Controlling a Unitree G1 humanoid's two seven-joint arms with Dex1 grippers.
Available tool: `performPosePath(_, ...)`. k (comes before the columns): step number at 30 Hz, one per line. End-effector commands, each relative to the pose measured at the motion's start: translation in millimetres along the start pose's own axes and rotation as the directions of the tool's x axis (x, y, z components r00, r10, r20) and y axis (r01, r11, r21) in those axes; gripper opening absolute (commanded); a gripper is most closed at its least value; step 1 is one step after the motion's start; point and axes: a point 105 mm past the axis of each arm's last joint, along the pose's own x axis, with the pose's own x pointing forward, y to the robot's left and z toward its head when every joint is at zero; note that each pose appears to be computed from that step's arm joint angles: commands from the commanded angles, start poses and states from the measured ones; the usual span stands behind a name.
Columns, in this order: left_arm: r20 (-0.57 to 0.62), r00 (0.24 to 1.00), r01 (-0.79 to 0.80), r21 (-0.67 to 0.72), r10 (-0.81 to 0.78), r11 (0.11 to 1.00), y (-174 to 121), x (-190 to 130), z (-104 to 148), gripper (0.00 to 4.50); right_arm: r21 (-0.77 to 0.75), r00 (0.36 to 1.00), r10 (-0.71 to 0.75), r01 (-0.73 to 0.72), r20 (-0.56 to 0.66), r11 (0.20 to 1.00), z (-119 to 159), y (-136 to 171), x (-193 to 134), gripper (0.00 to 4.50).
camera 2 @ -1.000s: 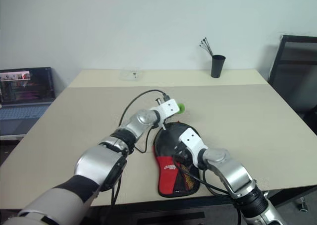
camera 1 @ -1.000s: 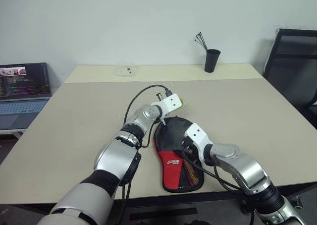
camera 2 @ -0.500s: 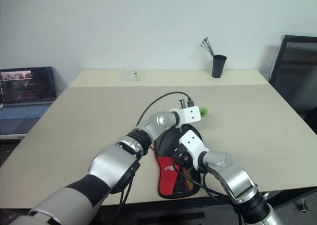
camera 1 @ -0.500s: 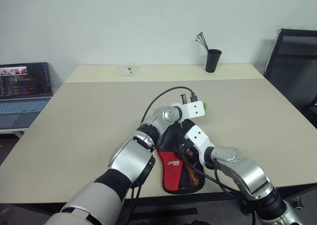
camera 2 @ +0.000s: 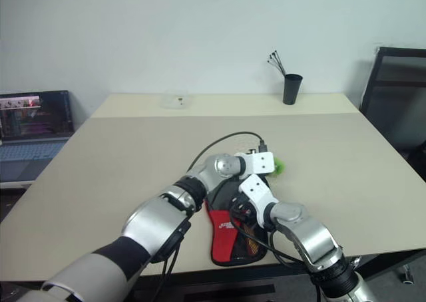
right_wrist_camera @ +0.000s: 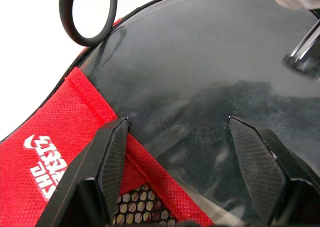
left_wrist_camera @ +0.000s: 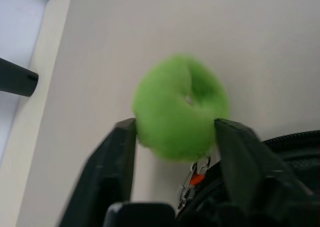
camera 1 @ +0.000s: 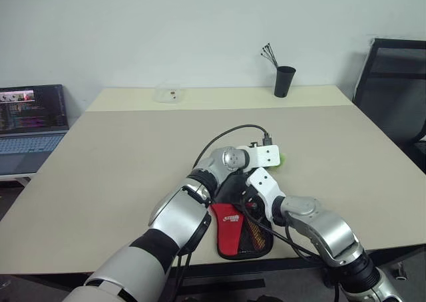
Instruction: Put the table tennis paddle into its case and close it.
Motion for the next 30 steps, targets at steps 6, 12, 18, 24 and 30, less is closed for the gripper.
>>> performPosePath(6,0.076,0.997,-0.007,-0.209,0.023,0.978,13,-8,3,4.45,0.044,0.994,0.051,-0.047,-0.101,0.998,-21,7,10,3.44)
performPosePath(12,0.097,0.987,-0.088,-0.323,0.126,0.942,41,-29,-12,4.45,0.09,0.998,0.058,-0.055,-0.029,0.994,2,1,-3,3.44)
performPosePath(18,0.07,0.977,-0.158,-0.407,0.204,0.9,57,-57,-43,4.45,0.126,0.996,0.089,-0.092,0.031,0.988,23,6,-21,3.44)
performPosePath(24,0.088,0.972,-0.143,-0.509,0.217,0.849,58,-78,-64,4.45,0.128,0.996,0.079,-0.085,0.049,0.988,31,3,-28,3.44)
performPosePath(30,0.174,0.969,-0.037,-0.604,0.177,0.796,47,-78,-62,4.45,0.105,0.996,0.074,-0.08,0.057,0.991,34,1,-28,3.44)
